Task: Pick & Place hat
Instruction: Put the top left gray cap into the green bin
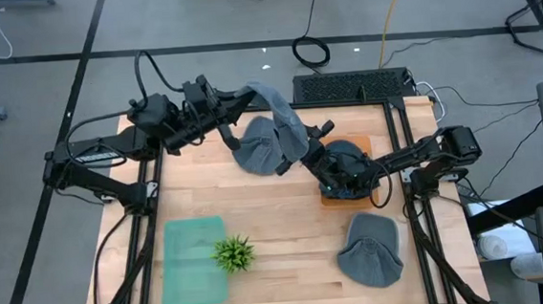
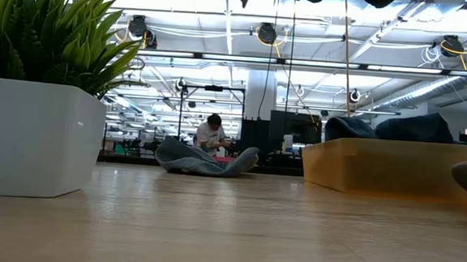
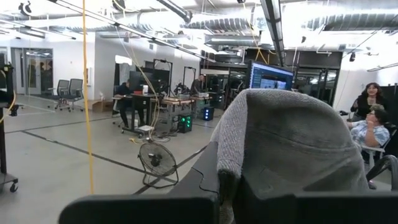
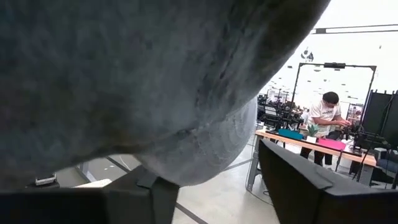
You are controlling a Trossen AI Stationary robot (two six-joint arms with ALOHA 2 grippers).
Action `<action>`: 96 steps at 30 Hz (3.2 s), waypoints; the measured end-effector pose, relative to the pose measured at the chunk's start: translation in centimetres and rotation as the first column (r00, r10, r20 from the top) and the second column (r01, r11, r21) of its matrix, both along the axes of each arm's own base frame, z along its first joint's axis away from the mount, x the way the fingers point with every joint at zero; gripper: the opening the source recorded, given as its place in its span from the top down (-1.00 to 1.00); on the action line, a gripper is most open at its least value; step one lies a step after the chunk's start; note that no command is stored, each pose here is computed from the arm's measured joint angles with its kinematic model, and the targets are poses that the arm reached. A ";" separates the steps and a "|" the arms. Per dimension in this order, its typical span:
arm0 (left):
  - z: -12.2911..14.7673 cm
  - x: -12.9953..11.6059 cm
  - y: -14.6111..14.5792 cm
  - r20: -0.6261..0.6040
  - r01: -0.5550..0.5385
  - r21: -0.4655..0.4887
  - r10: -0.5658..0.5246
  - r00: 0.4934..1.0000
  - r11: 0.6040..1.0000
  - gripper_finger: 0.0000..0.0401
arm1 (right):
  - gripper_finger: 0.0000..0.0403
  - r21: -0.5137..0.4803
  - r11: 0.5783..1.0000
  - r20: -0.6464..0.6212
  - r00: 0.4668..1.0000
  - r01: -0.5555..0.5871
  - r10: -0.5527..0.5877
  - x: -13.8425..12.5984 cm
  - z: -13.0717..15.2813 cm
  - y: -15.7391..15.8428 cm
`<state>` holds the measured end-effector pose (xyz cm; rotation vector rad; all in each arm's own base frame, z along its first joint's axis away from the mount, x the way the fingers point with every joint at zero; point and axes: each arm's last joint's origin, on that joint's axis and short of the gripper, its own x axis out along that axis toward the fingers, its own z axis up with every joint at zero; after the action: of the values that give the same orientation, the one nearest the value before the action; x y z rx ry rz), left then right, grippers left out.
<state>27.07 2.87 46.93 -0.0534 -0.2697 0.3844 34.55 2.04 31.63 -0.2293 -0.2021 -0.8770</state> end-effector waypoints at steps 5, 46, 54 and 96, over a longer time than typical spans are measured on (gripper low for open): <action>0.0 0.0 0.0 -0.003 -0.001 0.000 0.001 1.000 1.000 0.96 | 0.33 0.000 1.000 0.001 1.000 0.000 0.000 0.0 0.0 0.0; 0.1 -7.5 -0.8 -0.306 0.167 0.065 -0.140 0.942 0.984 -0.42 | 1.00 -0.045 0.972 -0.199 0.952 0.230 -0.234 -0.8 0.2 -0.3; 0.1 -11.3 -1.9 -0.380 0.243 0.100 -0.189 0.905 0.965 -0.46 | 1.00 -0.095 0.967 -0.313 0.915 0.236 -0.254 -1.7 0.9 0.1; -6.6 -1.6 -5.4 -0.684 0.323 -0.091 -0.295 0.668 0.942 -0.47 | 1.00 0.630 0.753 -0.312 0.826 -0.191 0.470 -3.6 -4.0 -1.6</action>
<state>25.50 -2.51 40.31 0.0852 0.4840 0.0334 30.96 0.42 27.67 0.1790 0.4610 -0.4570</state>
